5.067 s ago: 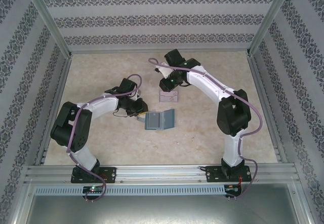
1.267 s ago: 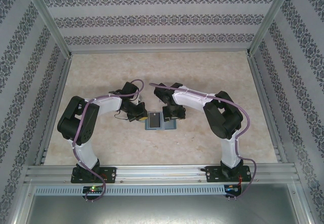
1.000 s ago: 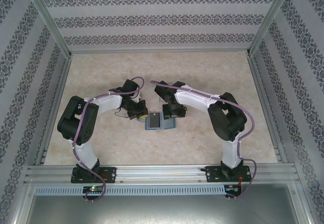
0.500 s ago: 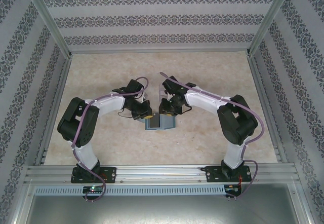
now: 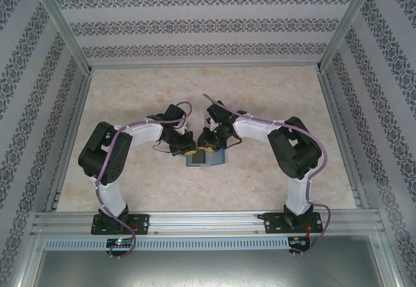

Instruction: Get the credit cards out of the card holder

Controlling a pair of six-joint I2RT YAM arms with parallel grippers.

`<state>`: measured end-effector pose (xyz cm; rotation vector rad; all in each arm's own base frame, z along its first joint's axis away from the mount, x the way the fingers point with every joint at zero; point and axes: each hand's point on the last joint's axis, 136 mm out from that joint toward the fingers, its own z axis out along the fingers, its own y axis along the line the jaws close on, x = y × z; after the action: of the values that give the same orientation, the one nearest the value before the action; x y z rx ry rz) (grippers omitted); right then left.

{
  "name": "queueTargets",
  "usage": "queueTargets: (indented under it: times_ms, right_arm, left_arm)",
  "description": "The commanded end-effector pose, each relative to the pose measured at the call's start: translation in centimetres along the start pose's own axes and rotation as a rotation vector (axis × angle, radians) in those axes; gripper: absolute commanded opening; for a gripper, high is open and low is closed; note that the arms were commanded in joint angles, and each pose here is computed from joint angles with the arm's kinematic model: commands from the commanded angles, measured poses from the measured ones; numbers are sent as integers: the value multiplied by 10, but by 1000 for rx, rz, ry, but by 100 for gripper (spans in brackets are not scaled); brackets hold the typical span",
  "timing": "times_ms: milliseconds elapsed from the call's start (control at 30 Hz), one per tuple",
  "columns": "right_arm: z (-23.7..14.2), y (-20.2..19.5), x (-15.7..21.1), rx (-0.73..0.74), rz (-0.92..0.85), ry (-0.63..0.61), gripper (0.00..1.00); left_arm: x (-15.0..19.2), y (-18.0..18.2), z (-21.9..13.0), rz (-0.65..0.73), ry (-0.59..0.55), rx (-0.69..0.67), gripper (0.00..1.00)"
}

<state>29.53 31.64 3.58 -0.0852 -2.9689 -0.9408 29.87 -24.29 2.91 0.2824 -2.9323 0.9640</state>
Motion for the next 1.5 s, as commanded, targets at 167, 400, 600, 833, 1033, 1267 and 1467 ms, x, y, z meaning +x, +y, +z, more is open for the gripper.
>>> queueTargets:
  times_ms: [167, 400, 600, 833, 1033, 1267, 1467]
  right_arm:
    - [12, -16, 6, 57, 20, 21, 30]
    - [6, -36, 9, 190, -3, 0, 31]
    - [-2, -31, 6, 207, -30, -22, 31]
    - [-8, -20, 1, 193, -49, -37, 31]
    - [-14, -15, 1, 172, -51, -55, 31]
    - [-13, 7, 14, 29, -35, -20, 31]
    - [5, -2, 27, 29, -13, 52, 31]
  left_arm:
    - [7, 17, 6, 8, 23, -73, 2]
    - [6, 18, 2, 15, 12, -96, 3]
    - [7, 18, 0, 15, 8, -98, 5]
    - [6, 17, -1, 17, 7, -99, 5]
    - [7, 18, 0, 15, 9, -102, 5]
    - [6, 17, -1, 17, 6, -99, 4]
    - [6, 17, -1, 20, 9, -102, 4]
